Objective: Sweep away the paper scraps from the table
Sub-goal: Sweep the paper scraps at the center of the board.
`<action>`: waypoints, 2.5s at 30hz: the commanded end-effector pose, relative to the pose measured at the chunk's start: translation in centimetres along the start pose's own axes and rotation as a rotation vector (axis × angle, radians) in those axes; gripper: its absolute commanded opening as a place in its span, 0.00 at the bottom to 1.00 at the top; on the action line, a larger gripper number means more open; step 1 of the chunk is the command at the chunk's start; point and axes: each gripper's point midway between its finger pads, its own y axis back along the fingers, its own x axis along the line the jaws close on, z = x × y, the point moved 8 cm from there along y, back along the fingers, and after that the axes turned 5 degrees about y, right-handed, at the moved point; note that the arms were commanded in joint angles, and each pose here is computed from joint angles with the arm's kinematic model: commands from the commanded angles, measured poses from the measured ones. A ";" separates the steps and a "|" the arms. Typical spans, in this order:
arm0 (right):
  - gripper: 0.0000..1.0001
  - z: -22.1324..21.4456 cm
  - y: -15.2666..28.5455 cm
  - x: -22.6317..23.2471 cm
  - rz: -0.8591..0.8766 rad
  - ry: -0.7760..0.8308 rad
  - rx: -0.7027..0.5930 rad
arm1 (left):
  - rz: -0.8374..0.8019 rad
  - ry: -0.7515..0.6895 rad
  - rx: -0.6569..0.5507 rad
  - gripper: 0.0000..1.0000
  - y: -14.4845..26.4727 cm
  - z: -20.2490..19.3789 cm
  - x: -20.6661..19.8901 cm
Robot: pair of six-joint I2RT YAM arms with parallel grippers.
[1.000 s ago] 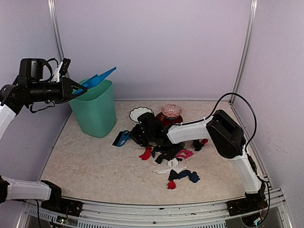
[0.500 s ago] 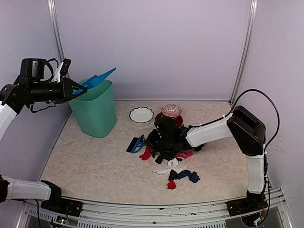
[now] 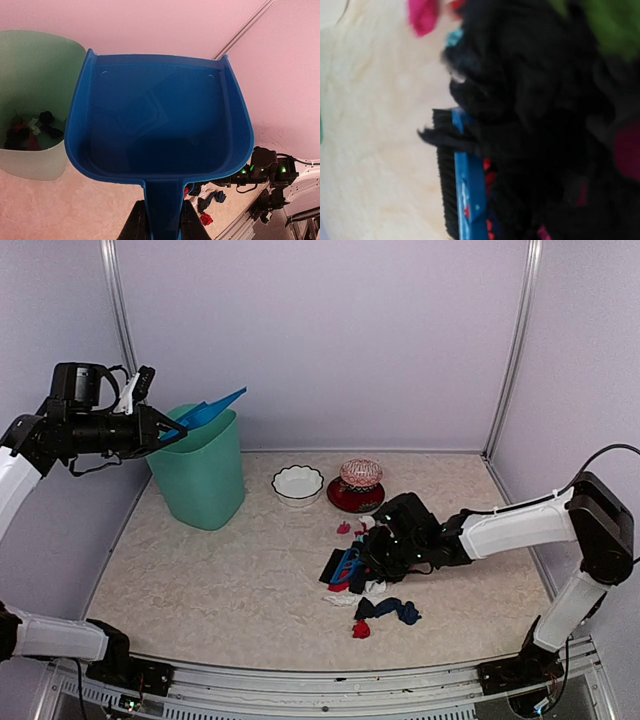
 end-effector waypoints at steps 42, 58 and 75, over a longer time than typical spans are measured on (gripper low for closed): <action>0.00 8.7 -2.3 9.0 0.152 0.340 -0.091 | 0.028 0.004 -0.015 0.00 -1.7 0.3 -0.9; 0.00 10.7 -3.5 -0.9 -0.037 0.182 -0.040 | 0.036 0.012 -0.020 0.00 -1.7 0.4 -0.9; 0.00 11.2 5.8 -6.2 -0.168 0.137 -0.161 | 0.005 0.006 0.008 0.00 -3.6 0.2 -1.7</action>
